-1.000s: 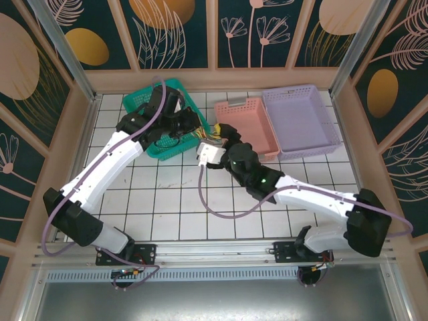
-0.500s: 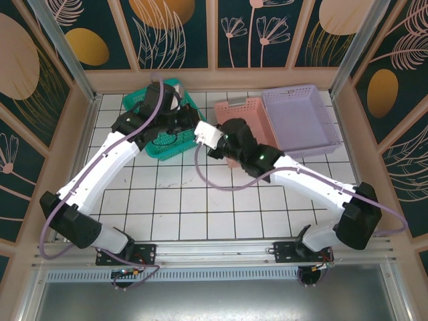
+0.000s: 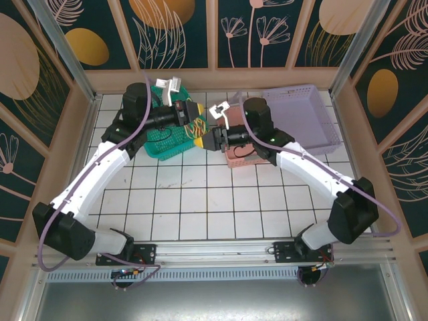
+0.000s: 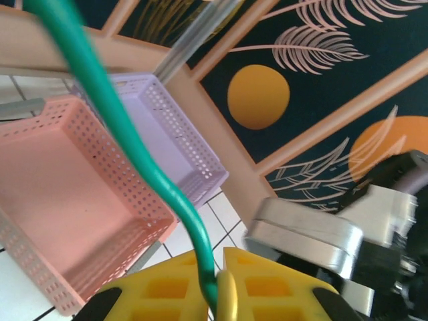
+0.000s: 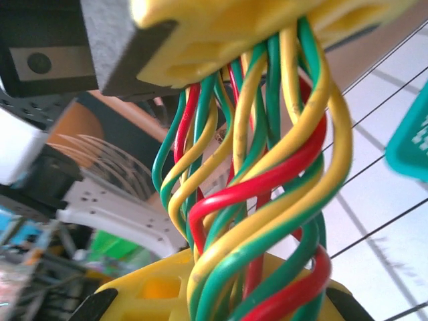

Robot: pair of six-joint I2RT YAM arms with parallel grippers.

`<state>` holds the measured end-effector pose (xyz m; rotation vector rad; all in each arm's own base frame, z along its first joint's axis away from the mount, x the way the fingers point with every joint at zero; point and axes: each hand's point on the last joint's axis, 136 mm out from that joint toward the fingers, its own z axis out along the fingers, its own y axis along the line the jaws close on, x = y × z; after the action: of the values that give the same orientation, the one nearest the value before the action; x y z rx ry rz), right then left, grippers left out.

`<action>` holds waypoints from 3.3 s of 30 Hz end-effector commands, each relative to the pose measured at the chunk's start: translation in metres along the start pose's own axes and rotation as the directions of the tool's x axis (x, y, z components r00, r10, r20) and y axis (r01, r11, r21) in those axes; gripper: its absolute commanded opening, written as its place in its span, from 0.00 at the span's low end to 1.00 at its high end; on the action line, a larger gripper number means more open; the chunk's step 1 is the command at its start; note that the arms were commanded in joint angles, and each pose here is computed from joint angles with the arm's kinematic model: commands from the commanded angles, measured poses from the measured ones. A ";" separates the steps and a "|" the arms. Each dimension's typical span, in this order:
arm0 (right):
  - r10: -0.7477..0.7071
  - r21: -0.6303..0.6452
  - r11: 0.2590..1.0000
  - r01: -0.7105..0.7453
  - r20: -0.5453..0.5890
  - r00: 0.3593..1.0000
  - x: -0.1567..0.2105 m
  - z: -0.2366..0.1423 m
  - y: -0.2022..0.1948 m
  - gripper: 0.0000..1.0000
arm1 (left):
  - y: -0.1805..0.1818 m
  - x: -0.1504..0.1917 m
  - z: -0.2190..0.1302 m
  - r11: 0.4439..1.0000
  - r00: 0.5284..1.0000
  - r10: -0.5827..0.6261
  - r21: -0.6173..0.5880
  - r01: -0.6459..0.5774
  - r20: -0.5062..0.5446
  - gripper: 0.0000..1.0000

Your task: Untangle the cables

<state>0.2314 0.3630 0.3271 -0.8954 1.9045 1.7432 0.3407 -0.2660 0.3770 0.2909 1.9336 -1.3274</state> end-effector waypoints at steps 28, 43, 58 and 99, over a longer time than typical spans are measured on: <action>-0.118 0.517 0.845 0.133 -0.063 0.991 -0.041 0.004 -0.053 0.00 | 0.041 0.006 -0.023 0.852 0.891 -0.402 -0.271 0.449 0.212 0.84; 0.135 0.087 0.988 -0.130 -0.052 0.989 -0.019 0.009 0.008 0.00 | 0.035 -0.024 -0.020 0.956 0.934 -0.192 -0.158 0.248 0.303 0.00; 0.574 0.007 0.808 -0.589 -0.231 0.786 0.044 0.014 -0.011 0.00 | -0.072 -0.067 -0.068 0.891 0.873 0.056 0.370 -0.263 0.484 0.00; 0.323 0.028 0.945 -0.327 0.092 0.942 -0.042 -0.026 -0.018 0.00 | 0.007 -0.023 -0.038 0.999 0.978 0.027 -0.028 -0.022 0.206 0.65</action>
<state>0.2796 0.3522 0.3150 -0.4838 2.2350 1.8166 0.3496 -0.2370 0.3681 0.1653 1.8349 -1.3076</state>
